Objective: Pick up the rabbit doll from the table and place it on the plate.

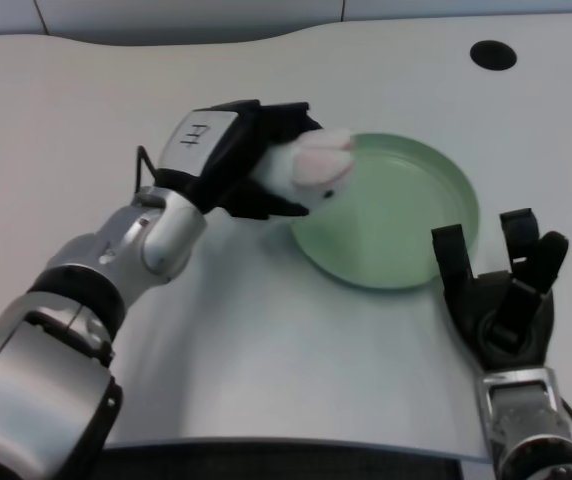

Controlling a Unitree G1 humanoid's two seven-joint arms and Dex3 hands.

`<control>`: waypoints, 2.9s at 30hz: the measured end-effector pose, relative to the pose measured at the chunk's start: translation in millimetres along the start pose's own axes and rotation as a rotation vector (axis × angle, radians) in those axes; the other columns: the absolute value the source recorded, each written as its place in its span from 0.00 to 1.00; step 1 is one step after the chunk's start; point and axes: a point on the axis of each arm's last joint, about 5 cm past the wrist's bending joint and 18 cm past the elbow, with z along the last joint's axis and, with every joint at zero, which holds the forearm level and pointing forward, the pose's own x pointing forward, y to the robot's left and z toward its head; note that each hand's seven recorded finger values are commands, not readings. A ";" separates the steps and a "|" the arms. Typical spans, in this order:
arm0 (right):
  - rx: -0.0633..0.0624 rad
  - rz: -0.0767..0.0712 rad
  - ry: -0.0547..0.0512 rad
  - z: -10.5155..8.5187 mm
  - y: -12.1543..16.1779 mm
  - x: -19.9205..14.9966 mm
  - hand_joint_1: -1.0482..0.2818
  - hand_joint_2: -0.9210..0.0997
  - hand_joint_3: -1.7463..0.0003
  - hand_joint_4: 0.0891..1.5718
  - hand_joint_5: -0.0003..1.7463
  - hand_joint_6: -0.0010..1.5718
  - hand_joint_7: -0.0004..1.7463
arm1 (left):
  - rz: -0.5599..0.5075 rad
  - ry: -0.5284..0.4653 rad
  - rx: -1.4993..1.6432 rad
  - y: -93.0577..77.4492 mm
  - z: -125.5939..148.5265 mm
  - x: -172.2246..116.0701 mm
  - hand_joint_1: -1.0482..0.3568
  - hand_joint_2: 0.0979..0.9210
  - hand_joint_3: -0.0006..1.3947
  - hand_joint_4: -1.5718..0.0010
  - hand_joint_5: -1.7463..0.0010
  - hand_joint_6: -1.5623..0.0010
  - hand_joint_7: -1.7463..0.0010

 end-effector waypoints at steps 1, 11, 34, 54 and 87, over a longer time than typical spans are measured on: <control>-0.003 0.000 -0.003 0.3 -0.2 -0.4 0.36 0.00 0.91 0.45 1.00 0.39 0.95 | -0.007 -0.008 -0.008 -2.6 2.9 1.3 0.54 0.84 0.00 0.54 0.19 0.49 0.38; -0.006 0.004 -0.022 -2.1 0.1 -2.6 0.36 0.00 0.90 0.46 1.00 0.40 0.95 | -0.055 -0.056 -0.067 -19.3 22.3 9.0 0.54 0.84 0.00 0.54 0.20 0.51 0.37; -0.046 0.058 -0.107 -8.0 0.4 -14.1 0.35 0.00 0.89 0.45 1.00 0.37 0.99 | -0.115 -0.065 0.101 -43.4 37.7 12.2 0.38 0.95 0.00 0.75 0.70 0.59 0.98; -0.047 0.063 -0.106 -8.8 0.6 -14.5 0.35 0.00 0.89 0.45 1.00 0.36 1.00 | -0.132 -0.054 0.158 -45.8 36.7 11.4 0.12 1.00 0.23 0.90 0.86 0.83 1.00; 0.001 -0.038 -0.015 -10.4 2.2 -1.2 0.37 0.00 0.91 0.48 1.00 0.38 1.00 | 0.028 0.115 -1.551 -1.5 -2.4 11.6 0.04 1.00 0.49 0.99 0.93 0.99 1.00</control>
